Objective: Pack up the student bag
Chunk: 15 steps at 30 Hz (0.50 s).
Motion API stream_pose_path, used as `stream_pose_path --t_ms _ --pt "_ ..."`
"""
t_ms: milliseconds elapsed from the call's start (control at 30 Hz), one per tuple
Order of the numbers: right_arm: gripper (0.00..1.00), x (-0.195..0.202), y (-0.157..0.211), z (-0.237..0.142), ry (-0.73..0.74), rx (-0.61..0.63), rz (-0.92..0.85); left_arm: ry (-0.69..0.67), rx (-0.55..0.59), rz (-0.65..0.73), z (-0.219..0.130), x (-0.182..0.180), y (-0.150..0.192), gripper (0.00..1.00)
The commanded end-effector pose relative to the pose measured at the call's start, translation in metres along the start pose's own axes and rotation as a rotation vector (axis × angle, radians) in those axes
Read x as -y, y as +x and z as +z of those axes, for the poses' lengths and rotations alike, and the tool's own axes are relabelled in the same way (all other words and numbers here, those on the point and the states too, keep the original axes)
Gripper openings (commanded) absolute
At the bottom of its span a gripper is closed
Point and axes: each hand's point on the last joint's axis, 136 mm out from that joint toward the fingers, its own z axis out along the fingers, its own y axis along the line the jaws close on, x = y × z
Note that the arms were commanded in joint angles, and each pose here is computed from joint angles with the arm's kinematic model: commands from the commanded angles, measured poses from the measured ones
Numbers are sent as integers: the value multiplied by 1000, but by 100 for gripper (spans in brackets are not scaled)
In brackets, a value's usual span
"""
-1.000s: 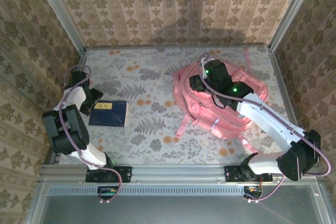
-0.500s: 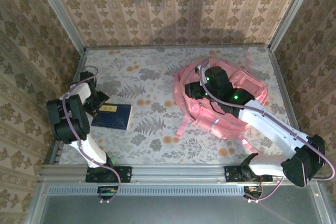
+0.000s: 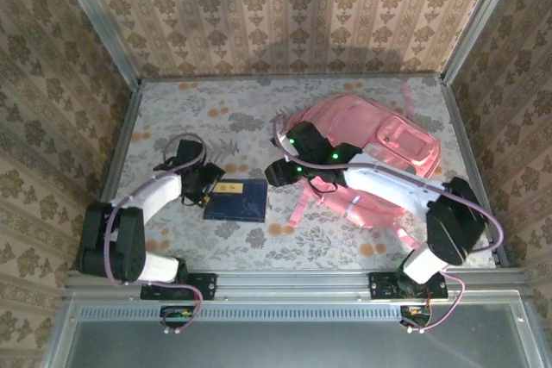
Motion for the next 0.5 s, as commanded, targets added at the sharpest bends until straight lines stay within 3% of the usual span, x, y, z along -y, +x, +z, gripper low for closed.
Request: stream_pose_path --t_ms 0,67,133,300,467 --pt "52 2 6 6 17 -89 35 58 75 -6 -37 7 -5 78" --pt "52 9 13 11 49 -112 44 66 148 83 -60 8 -15 78" --pt "53 12 21 17 52 -142 53 73 153 149 -71 8 -16 79" --pt "54 13 33 32 32 -195 52 87 16 245 -64 2 7 79" --pt "58 16 7 49 67 -174 13 80 -62 242 -57 -17 39 79"
